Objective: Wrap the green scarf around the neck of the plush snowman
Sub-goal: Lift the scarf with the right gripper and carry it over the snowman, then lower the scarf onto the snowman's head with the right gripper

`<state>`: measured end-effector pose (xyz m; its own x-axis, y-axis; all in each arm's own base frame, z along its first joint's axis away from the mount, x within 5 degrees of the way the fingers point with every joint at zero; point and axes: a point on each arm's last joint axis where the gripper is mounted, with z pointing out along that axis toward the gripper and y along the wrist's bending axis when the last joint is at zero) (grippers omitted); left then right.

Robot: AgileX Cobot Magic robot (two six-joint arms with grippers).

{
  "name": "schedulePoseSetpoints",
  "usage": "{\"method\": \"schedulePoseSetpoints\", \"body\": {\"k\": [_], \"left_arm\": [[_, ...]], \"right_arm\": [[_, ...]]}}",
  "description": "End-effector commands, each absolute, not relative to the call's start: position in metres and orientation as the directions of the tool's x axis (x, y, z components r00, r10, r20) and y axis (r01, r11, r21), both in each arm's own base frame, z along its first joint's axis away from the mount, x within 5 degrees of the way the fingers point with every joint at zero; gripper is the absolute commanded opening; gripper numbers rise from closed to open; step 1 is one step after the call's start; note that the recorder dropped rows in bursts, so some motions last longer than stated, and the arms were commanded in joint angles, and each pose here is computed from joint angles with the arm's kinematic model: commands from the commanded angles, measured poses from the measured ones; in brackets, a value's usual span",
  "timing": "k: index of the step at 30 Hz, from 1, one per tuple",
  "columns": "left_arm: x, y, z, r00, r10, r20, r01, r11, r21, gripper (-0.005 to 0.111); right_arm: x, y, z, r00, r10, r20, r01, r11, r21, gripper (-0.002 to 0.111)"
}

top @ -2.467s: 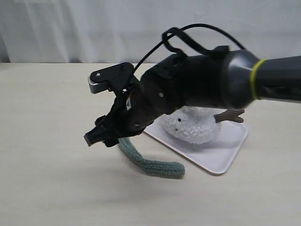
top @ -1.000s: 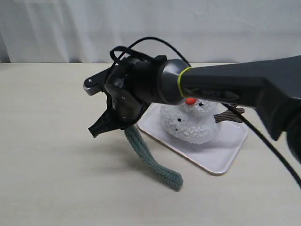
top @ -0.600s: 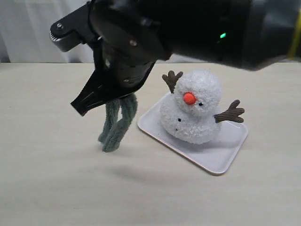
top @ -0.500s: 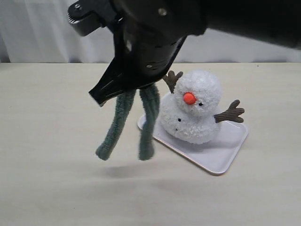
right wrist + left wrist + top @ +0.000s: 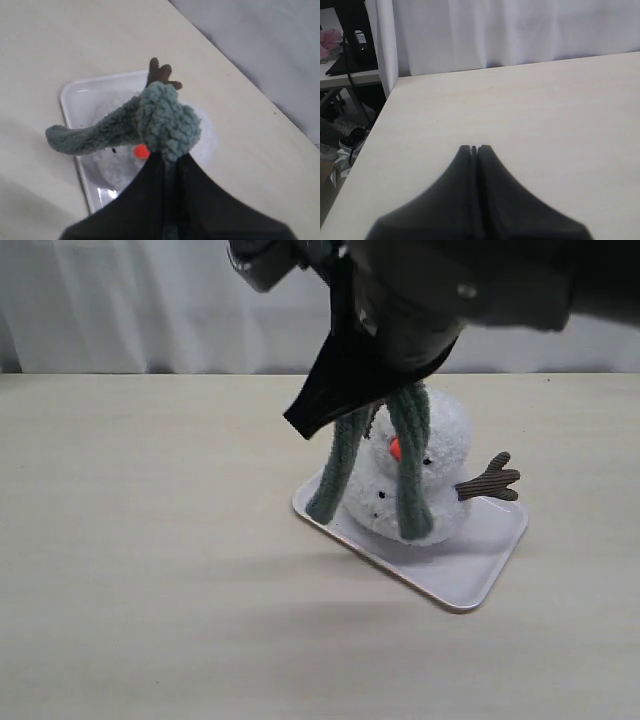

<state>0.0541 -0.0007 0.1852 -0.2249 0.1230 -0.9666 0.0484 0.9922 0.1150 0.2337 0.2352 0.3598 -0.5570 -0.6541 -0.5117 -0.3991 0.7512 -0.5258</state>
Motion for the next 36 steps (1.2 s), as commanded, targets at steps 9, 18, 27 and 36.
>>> {"method": "schedulePoseSetpoints", "body": {"k": [9,18,27,36], "left_arm": [[0.054,-0.001,0.185,-0.215,0.12,-0.969,0.047,0.993,0.112,0.0],[0.054,-0.001,0.185,-0.215,0.12,-0.969,0.047,0.993,0.112,0.0],[0.054,-0.001,0.185,-0.215,0.12,-0.969,0.047,0.993,0.112,0.0],[0.054,-0.001,0.185,-0.215,0.12,-0.969,0.047,0.993,0.112,0.0]], "right_arm": [[0.242,0.221,0.335,-0.548,-0.636,-0.544,-0.222,0.737,-0.638,0.004],[0.251,0.233,0.34,-0.389,-0.648,-0.654,-0.229,0.756,-0.613,0.004],[0.276,0.201,0.322,-0.501,-0.555,-0.664,-0.155,0.813,-0.561,0.004],[0.292,0.174,0.298,-0.54,-0.539,-0.646,-0.16,0.82,-0.55,0.004]]}}
